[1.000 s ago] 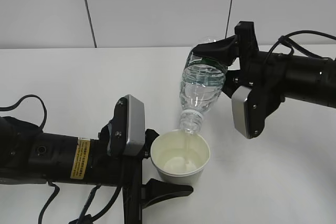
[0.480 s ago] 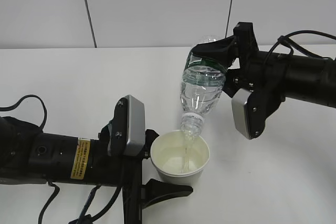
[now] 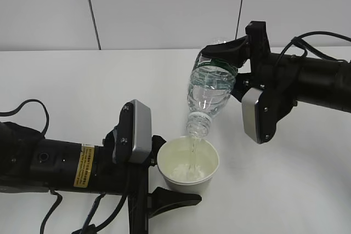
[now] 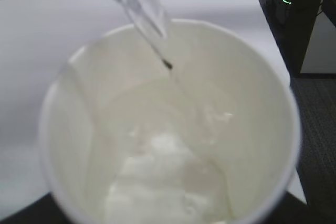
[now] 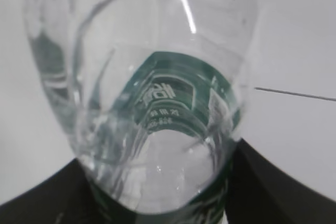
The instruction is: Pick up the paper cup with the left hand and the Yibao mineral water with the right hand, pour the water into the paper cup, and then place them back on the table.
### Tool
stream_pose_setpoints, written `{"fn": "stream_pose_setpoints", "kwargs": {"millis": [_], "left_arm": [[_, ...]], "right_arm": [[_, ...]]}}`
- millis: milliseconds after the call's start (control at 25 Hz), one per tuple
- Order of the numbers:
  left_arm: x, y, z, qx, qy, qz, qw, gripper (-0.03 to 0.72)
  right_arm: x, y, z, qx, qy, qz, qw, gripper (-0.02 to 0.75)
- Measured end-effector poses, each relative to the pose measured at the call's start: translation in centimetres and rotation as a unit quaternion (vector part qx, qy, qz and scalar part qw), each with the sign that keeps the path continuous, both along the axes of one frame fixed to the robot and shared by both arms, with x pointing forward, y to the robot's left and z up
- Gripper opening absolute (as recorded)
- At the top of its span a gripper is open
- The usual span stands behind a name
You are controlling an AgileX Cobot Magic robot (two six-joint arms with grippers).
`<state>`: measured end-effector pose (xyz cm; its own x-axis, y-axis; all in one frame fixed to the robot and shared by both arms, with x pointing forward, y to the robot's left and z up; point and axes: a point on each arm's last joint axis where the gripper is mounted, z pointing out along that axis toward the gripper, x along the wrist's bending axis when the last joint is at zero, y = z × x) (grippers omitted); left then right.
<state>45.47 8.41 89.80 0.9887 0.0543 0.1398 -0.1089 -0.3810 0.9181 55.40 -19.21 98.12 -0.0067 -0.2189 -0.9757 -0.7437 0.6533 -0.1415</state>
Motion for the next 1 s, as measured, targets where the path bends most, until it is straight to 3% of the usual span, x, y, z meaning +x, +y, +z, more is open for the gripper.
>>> {"fn": "stream_pose_setpoints", "kwargs": {"millis": [520, 760, 1000], "left_arm": [[0.3, 0.0, 0.1, -0.008, 0.005, 0.023, 1.0, 0.432], [0.7, 0.0, 0.2, -0.016, 0.01, 0.045, 0.999, 0.432], [1.2, 0.1, 0.4, -0.028, 0.018, 0.078, 0.996, 0.432]], "right_arm": [[0.0, 0.0, 0.0, 0.097, 0.103, -0.024, 0.99, 0.412], [0.0, 0.0, 0.0, 0.235, 0.252, -0.058, 0.937, 0.411], [-0.1, 0.2, 0.4, 0.295, 0.299, -0.051, 0.906, 0.411]]}}
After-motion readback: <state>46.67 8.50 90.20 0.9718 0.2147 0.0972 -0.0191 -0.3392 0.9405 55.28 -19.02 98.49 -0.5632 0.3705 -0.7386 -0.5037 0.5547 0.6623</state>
